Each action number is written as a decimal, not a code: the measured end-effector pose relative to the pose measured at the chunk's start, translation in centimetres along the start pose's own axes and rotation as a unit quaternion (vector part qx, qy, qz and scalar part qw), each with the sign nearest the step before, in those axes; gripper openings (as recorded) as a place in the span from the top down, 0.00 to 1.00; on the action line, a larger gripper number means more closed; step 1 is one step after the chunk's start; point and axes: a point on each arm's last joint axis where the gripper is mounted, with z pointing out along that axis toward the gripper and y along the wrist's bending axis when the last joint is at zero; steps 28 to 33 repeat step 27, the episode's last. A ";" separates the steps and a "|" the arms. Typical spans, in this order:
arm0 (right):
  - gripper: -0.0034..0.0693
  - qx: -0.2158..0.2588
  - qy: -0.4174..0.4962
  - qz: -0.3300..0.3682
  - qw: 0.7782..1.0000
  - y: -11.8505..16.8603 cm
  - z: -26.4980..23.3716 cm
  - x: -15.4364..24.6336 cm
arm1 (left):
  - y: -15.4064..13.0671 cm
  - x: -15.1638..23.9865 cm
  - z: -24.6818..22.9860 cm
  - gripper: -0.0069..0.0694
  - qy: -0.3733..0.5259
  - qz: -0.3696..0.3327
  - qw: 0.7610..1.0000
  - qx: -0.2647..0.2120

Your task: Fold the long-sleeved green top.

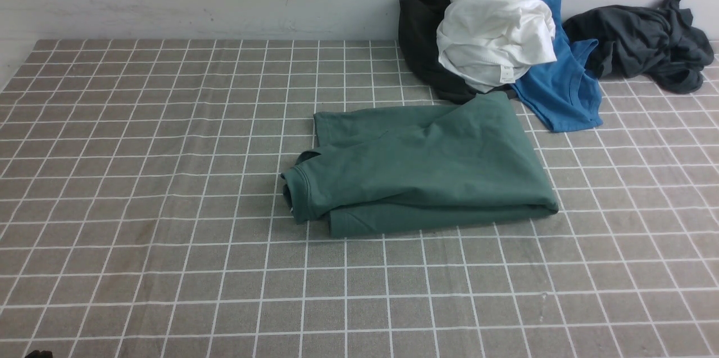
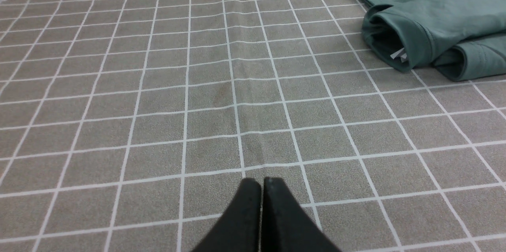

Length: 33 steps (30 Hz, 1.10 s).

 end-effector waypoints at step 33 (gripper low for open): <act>0.97 0.000 0.000 0.001 1.000 0.0 0.0 0.0 | 0.2 0.0 0.0 0.92 -0.001 -0.007 1.000 -0.018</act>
